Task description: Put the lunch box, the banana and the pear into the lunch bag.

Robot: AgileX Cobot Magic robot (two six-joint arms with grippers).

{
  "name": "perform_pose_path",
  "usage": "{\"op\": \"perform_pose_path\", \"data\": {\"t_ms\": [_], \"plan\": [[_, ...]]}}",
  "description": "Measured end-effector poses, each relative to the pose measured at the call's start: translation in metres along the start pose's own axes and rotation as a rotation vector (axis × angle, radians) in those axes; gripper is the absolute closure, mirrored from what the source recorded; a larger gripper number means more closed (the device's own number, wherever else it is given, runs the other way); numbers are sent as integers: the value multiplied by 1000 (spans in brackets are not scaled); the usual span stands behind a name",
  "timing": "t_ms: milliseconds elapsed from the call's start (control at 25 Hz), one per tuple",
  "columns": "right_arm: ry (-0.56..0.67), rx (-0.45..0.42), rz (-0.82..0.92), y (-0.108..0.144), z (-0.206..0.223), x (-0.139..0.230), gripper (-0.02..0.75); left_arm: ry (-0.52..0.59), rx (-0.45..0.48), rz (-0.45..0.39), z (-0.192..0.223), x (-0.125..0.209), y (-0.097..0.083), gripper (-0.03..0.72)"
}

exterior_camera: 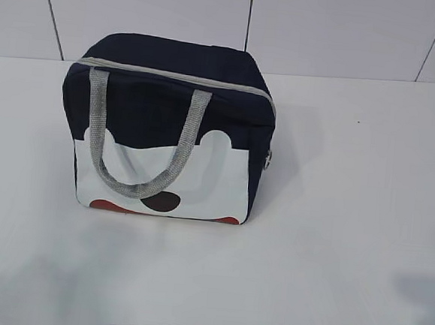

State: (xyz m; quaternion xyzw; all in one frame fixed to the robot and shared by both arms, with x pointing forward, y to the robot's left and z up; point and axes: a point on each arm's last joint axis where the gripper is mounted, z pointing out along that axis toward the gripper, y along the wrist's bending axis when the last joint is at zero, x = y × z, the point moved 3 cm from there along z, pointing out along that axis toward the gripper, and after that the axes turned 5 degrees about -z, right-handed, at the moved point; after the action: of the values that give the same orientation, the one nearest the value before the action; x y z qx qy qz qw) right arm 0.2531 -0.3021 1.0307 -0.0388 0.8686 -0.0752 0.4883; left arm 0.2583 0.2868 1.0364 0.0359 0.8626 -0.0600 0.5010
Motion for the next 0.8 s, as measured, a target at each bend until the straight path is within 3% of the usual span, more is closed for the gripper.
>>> {"op": "perform_pose_path", "data": {"t_ms": [800], "plan": [[0, 0, 0, 0, 0, 0, 212, 0, 0, -2, 0, 0, 0, 275]]}}
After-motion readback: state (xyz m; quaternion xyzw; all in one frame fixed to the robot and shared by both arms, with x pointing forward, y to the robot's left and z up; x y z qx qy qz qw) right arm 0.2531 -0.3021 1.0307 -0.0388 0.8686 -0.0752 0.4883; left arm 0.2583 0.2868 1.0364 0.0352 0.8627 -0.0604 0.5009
